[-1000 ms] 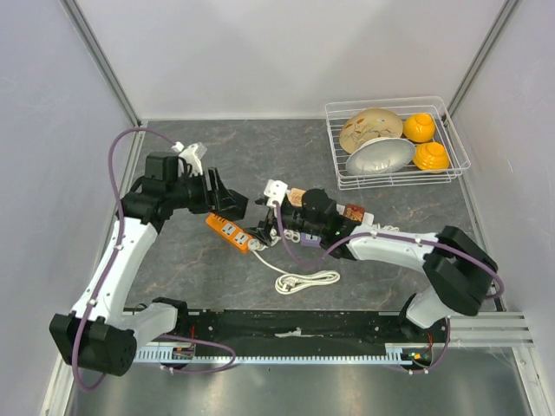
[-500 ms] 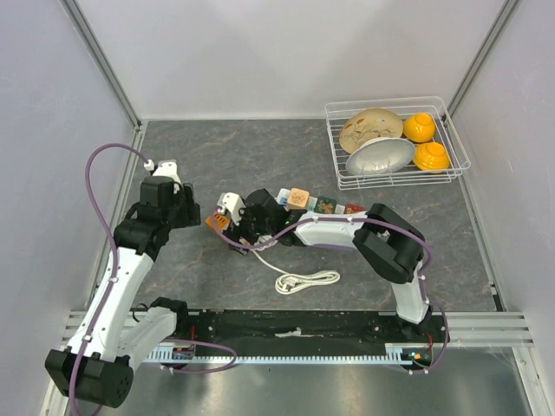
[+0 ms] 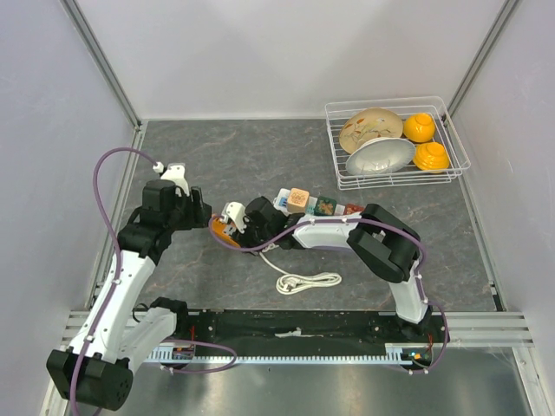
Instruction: Insert the plug
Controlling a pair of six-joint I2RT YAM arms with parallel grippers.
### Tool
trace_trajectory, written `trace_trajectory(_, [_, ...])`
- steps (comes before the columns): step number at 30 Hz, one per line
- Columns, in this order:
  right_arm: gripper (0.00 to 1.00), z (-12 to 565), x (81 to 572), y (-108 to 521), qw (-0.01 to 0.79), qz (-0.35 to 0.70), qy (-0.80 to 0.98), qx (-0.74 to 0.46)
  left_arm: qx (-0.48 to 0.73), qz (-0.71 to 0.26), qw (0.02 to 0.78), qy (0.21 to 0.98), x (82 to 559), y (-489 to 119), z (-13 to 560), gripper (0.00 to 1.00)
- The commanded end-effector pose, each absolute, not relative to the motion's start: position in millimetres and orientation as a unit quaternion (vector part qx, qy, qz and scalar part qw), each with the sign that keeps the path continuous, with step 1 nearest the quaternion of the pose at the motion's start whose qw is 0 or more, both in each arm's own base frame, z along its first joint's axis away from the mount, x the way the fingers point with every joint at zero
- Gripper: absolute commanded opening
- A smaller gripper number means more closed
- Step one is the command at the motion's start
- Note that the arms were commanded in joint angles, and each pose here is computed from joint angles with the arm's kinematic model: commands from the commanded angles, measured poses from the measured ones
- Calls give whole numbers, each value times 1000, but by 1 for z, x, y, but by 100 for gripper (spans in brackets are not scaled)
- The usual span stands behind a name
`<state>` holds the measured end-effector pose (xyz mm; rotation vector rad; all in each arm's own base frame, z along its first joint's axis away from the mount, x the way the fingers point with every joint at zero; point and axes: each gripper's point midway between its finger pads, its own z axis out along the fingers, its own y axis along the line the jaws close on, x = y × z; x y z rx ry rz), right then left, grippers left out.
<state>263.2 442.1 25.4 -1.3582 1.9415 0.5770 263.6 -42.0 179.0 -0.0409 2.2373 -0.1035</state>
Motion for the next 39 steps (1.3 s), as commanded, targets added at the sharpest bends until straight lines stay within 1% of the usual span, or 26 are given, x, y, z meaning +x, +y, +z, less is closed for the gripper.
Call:
trace_trajectory(1, [21,13,259,407,325,169,757,-540,51,-103,473,874,275,-72,201,2])
trace_trajectory(3, [17,12,256,398,318,170,754,-549,69,-113,469,873,274,-78,200,2])
trace_trajectory(7, [17,14,261,380,311,181,764,-535,99,-129,450,878,271,-94,191,2])
trace_trajectory(11, [28,23,258,379,318,203,755,-536,125,-141,430,883,270,-108,182,2])
trace_trajectory(12, [37,22,255,378,316,210,754,-537,131,-139,419,887,271,-111,176,2])
trace_trajectory(14, [46,34,253,383,335,236,743,-529,146,-133,412,889,271,-118,173,2])
trace_trajectory(15, [59,40,254,383,343,245,740,-524,153,-130,413,888,273,-120,175,2])
trace_trajectory(17, [71,61,254,383,365,269,732,-508,172,-109,408,890,275,-126,170,2])
trace_trajectory(18, [80,69,257,380,375,273,731,-501,179,-105,412,887,277,-128,175,2])
trace_trajectory(21, [93,101,264,369,410,289,726,-471,192,-97,411,886,284,-136,178,2])
trace_trajectory(24, [98,131,275,349,451,302,727,-422,197,-96,405,888,293,-142,177,2])
trace_trajectory(27, [98,150,288,323,490,293,731,-374,199,-79,400,891,302,-145,172,2])
trace_trajectory(28, [98,160,297,312,512,277,737,-343,204,-78,396,892,302,-149,170,2])
trace_trajectory(31, [98,167,312,281,547,245,751,-277,216,-80,388,893,306,-159,166,2])
trace_trajectory(34, [98,175,320,259,567,238,754,-232,222,-73,382,894,308,-166,161,2])
trace_trajectory(39, [98,189,324,238,599,240,740,-190,224,-72,371,899,307,-172,150,2])
